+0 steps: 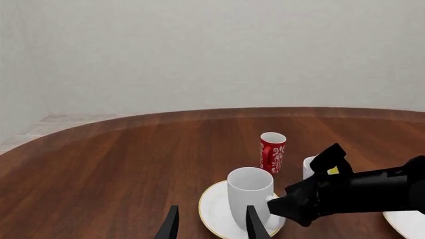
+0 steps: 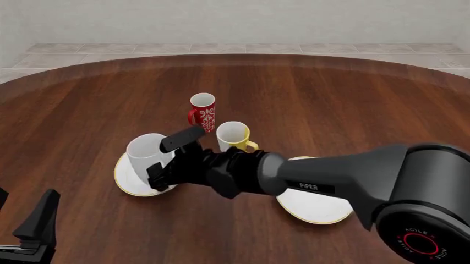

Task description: Put the white mug on the left plate.

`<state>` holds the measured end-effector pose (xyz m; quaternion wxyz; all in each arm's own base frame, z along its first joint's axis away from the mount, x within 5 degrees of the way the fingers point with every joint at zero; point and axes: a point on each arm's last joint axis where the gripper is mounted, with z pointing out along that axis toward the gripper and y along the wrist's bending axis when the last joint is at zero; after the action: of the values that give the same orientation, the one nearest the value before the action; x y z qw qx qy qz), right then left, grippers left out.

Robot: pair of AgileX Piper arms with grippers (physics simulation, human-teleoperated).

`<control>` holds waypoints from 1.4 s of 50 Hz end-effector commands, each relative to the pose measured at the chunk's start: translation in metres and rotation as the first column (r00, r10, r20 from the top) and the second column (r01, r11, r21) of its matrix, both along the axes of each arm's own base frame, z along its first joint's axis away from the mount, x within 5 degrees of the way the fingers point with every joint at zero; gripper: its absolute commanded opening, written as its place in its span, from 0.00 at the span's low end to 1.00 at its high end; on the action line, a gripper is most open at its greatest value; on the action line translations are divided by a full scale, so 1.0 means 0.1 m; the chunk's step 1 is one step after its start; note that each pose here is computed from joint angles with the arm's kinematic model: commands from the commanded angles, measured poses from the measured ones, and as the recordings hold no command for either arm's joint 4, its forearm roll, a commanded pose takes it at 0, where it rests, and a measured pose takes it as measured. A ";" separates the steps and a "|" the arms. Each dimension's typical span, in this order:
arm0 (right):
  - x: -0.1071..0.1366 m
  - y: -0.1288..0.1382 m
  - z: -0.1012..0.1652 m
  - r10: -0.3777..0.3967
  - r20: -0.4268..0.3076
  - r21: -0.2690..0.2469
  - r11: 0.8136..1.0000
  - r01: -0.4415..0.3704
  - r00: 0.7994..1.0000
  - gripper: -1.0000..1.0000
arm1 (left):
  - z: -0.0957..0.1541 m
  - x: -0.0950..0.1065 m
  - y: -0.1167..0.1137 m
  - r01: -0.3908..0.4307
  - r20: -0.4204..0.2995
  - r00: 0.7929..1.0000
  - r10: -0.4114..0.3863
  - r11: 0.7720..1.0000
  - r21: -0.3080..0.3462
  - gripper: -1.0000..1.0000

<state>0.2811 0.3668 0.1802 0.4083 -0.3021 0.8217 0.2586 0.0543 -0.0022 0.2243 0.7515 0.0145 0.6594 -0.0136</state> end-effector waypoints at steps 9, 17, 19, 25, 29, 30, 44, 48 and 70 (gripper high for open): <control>-0.01 -0.03 0.16 0.010 0.022 -0.002 1.000 -0.010 1.000 1.00 | 0.00 0.00 0.00 0.002 0.000 1.000 -0.002 1.000 -0.001 1.00; -0.02 -0.04 0.24 0.017 0.033 -0.004 1.000 -0.016 0.999 1.00 | 0.00 0.00 0.00 0.003 -0.001 1.000 -0.003 1.000 -0.001 1.00; -0.02 -0.04 0.27 0.018 0.038 -0.004 1.000 -0.018 0.999 1.00 | -0.01 0.00 0.00 0.004 -0.002 1.000 -0.004 1.000 0.000 1.00; -0.02 -0.05 0.33 0.022 0.046 -0.006 1.000 -0.022 0.999 1.00 | -0.01 0.00 0.00 0.004 -0.001 1.000 -0.004 1.000 0.000 1.00; -0.03 -0.06 0.38 0.026 0.053 -0.007 1.000 -0.026 0.998 1.00 | -0.01 0.00 0.00 0.005 0.000 1.000 -0.005 1.000 -0.001 1.00; -0.03 -0.06 0.40 0.028 0.056 -0.008 1.000 -0.027 0.998 1.00 | -0.01 0.00 0.00 0.005 0.000 1.000 -0.005 1.000 -0.001 1.00; -0.02 -0.11 0.55 0.031 0.079 -0.011 0.999 -0.031 0.996 1.00 | -0.01 0.00 0.00 0.004 -0.001 1.000 -0.004 1.000 -0.001 1.00; -0.03 -0.12 0.60 0.033 0.086 -0.011 0.999 -0.032 0.996 1.00 | -0.01 0.00 0.00 0.004 0.000 1.000 -0.004 1.000 0.000 1.00; -0.08 -0.17 0.75 0.040 0.102 -0.005 0.999 -0.040 0.994 1.00 | 0.00 0.00 0.00 0.001 0.000 1.000 -0.001 1.000 0.004 1.00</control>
<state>0.2760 0.3518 0.2474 0.4406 -0.3300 0.7971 0.2482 0.0544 -0.0023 0.2240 0.7517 0.0160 0.6591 -0.0138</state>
